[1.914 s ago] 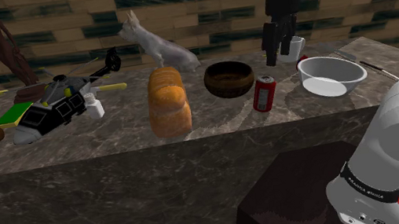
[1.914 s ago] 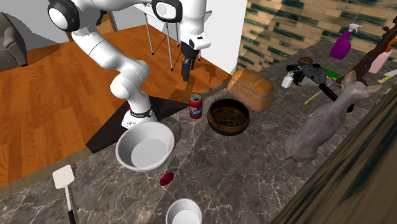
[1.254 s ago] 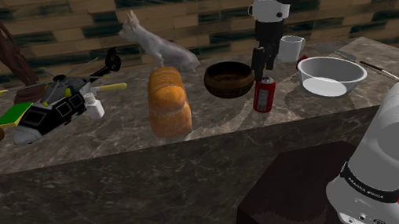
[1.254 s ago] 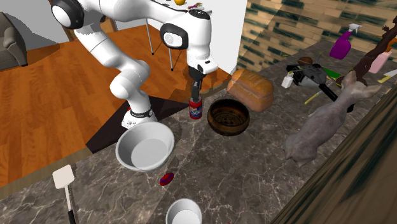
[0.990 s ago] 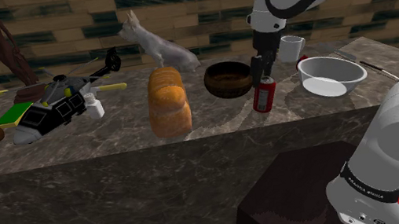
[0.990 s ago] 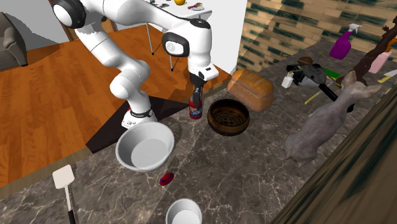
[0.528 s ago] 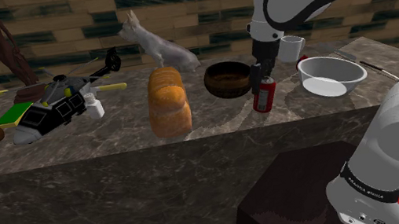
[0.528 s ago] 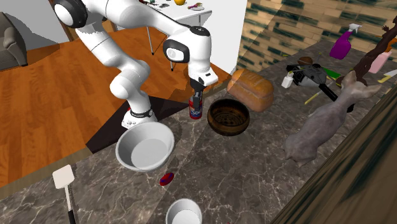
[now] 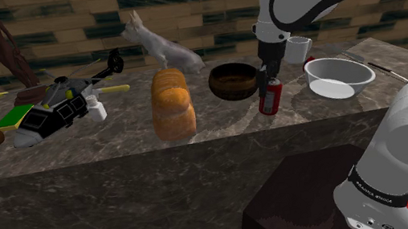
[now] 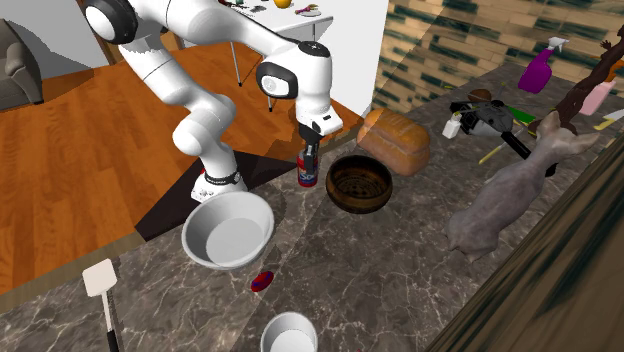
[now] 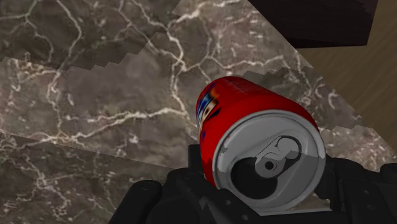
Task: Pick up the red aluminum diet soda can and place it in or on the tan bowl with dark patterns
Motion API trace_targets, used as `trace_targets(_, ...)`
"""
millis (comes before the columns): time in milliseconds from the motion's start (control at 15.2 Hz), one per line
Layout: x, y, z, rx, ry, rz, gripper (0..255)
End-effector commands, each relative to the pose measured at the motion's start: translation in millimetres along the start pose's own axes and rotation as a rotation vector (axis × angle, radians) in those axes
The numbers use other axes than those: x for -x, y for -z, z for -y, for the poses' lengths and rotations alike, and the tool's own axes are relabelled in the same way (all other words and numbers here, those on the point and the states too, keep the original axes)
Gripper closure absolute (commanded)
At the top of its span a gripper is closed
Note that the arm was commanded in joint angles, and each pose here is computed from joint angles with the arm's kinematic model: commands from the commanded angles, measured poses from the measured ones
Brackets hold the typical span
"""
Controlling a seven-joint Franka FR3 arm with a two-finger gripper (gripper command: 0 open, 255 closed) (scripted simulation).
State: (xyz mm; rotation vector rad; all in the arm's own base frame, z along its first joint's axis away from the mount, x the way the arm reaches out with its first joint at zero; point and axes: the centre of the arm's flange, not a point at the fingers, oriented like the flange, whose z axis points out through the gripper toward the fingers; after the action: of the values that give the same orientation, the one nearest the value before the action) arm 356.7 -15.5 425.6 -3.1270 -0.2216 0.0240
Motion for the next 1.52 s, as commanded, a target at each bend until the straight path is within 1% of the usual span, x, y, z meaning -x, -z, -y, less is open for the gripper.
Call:
trace_targets(0, 0.0, 0.1, 0.0, 0.0, 0.0, 0.0, 255)
trace_targets(330, 0.0, 0.0, 0.0, 0.0, 0.0, 0.0, 255)
trace_targets(1452, 1.3, 89.8, 0.7, 0.0, 0.0, 0.0, 255)
